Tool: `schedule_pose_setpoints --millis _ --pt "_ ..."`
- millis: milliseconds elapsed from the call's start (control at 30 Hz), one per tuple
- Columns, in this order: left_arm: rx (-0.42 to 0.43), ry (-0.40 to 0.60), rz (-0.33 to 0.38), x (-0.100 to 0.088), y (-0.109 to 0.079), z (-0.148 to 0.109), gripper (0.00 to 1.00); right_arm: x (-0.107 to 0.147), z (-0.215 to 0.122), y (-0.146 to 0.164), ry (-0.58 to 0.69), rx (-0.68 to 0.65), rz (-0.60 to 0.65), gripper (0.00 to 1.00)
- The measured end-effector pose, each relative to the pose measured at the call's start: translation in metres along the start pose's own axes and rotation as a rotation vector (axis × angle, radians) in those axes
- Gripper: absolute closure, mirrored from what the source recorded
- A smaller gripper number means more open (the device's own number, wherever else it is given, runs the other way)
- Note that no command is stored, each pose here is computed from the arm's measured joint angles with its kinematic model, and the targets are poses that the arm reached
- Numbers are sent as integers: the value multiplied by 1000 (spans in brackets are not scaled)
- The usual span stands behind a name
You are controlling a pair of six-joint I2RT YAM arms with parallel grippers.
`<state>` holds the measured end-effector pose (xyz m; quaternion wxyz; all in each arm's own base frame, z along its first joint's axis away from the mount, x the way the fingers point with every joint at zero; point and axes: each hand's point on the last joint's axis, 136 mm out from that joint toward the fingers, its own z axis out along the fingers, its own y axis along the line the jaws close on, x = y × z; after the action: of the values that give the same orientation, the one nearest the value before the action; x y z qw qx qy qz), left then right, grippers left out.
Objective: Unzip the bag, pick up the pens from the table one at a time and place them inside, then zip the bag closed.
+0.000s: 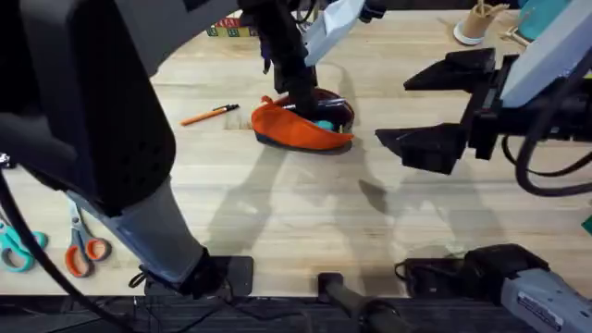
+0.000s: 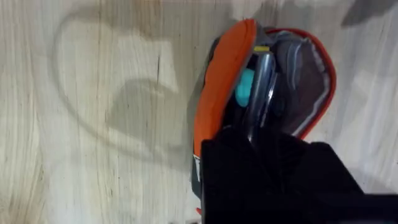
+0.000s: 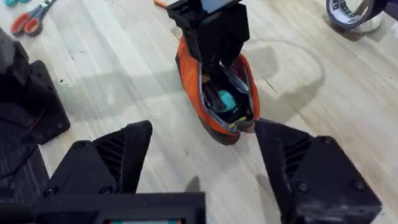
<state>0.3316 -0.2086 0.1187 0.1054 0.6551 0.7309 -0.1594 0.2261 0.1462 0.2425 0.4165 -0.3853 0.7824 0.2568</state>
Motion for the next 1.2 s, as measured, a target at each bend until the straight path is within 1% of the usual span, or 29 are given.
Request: schedule_pose_setpoints --millis 367,400,567,600,667,1033,1133,1200 --pt "6 8 -3 2 -2 0 957 0 0 0 0 0 0 4" --pt "5 9 1 2 -1 0 904 0 0 0 0 0 0 4" --pt "5 11 3 2 -2 0 104 0 0 0 0 0 0 4" --pt "6 12 0 3 -2 0 40 0 0 0 0 0 0 4" --pt "7 13 -1 3 -2 0 10 0 0 0 0 0 0 4" --pt "6 14 -6 3 -2 0 7 0 0 0 0 0 0 4" --pt "0 11 -39 1 -1 -2 7 0 0 0 0 0 0 3" --pt "-10 5 -76 -2 2 -6 7 0 0 0 0 0 0 3"
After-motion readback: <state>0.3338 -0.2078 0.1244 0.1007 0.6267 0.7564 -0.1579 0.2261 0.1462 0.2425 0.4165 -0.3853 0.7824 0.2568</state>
